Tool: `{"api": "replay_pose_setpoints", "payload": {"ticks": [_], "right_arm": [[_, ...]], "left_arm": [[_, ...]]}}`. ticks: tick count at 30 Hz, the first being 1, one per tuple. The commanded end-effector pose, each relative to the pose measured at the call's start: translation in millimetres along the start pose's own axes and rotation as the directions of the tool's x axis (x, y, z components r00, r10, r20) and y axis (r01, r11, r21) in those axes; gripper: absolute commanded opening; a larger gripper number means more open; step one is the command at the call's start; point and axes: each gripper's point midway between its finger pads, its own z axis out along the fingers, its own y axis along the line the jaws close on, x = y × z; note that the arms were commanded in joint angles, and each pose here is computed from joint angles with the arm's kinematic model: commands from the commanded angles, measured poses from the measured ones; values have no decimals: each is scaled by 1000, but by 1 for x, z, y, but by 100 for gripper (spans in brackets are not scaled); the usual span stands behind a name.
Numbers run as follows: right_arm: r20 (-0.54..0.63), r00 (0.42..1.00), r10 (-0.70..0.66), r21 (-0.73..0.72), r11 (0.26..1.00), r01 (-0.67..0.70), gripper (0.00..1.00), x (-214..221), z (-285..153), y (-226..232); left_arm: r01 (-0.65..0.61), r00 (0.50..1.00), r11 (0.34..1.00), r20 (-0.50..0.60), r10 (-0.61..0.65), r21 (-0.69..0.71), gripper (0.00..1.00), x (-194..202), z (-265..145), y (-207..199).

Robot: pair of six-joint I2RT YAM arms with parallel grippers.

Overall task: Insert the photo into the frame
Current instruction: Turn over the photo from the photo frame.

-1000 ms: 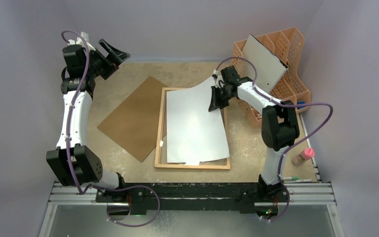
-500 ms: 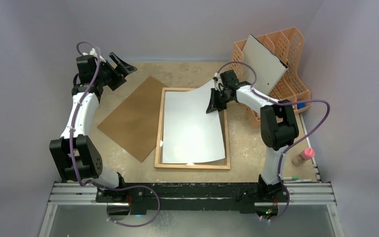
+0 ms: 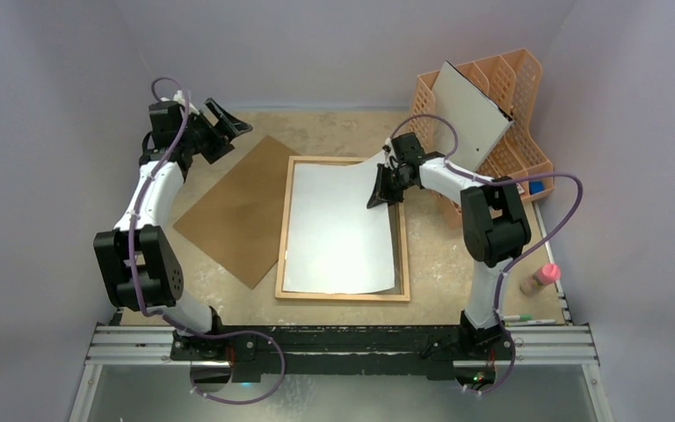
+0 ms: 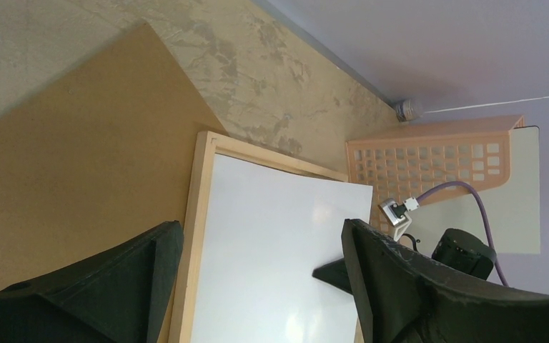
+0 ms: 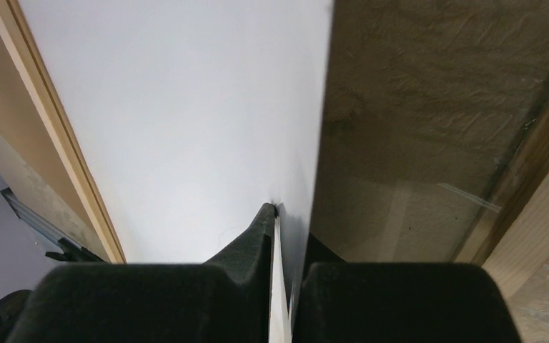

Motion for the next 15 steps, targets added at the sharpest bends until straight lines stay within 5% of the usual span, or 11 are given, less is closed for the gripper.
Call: {"api": "replay_pose_setpoints", "payload": {"ticks": [1, 10, 15], "right_arm": [[30, 998, 53, 6, 999, -54, 7, -5, -5, 1], [44, 999, 18, 53, 998, -20, 45, -8, -17, -1], [92, 996, 9, 163, 986, -24, 58, -10, -37, -17]], "left_arm": [[-35, 999, 998, 7, 35, 44, 85, -2, 4, -8], [-56, 998, 998, -21, 56, -17, 85, 5, 8, 9], [-56, 996, 995, -74, 50, -77, 87, 33, 9, 36]]}}
